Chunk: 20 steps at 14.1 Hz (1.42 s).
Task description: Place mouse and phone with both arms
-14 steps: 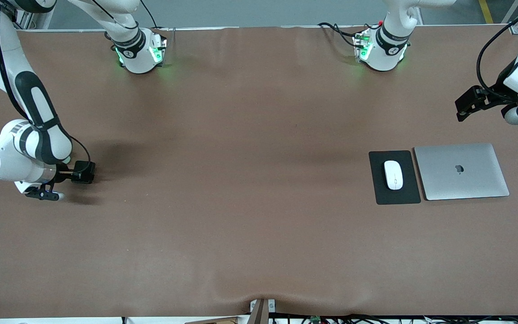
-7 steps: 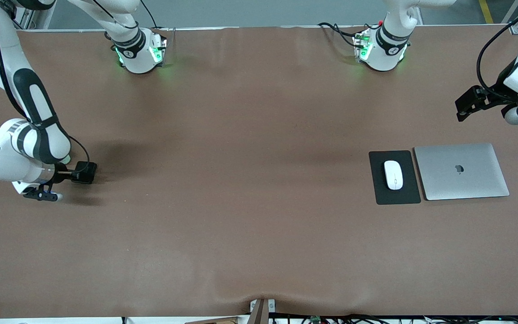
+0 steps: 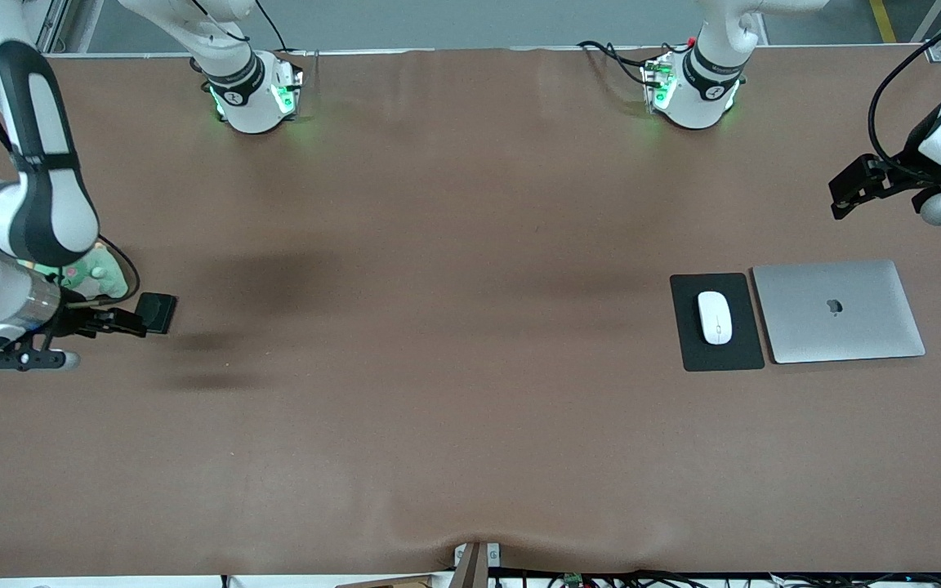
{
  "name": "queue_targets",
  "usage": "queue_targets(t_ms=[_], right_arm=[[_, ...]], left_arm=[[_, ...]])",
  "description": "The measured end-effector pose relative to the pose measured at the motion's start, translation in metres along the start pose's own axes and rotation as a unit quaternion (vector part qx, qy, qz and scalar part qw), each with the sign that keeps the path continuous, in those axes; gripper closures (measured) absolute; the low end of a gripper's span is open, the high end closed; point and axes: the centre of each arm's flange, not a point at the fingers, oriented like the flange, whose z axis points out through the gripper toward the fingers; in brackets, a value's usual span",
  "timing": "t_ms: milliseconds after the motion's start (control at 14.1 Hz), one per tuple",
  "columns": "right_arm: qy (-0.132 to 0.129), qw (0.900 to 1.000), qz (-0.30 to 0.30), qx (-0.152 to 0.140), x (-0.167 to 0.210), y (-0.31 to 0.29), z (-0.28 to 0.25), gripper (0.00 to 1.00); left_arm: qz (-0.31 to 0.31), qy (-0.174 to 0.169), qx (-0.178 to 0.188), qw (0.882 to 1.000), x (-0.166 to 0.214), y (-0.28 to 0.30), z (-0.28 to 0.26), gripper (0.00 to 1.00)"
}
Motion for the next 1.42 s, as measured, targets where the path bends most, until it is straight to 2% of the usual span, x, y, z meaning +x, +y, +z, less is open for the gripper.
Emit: queue_targets(t_ms=[285, 427, 711, 925, 1423], right_arm=[[-0.003, 1.000, -0.031, 0.005, -0.008, -0.041, -0.103, 0.00], [0.004, 0.999, -0.034, 0.005, -0.020, -0.060, -0.144, 0.00], [-0.018, 1.000, -0.003, 0.008, -0.063, -0.095, -0.203, 0.00], [-0.034, 0.999, 0.004, 0.009, -0.082, -0.094, -0.233, 0.00], [-0.036, 0.999, 0.022, 0.004, -0.085, -0.073, -0.240, 0.00]], left_arm=[[-0.003, -0.013, -0.008, 1.000, -0.006, -0.003, -0.002, 0.00], [-0.003, -0.015, -0.008, 1.000, -0.008, -0.003, -0.004, 0.00], [-0.003, -0.018, -0.008, 1.000, -0.009, -0.003, -0.004, 0.00], [-0.005, -0.013, -0.008, 1.000, -0.009, -0.005, -0.008, 0.00], [-0.013, -0.015, -0.008, 1.000, -0.010, -0.014, -0.015, 0.00]])
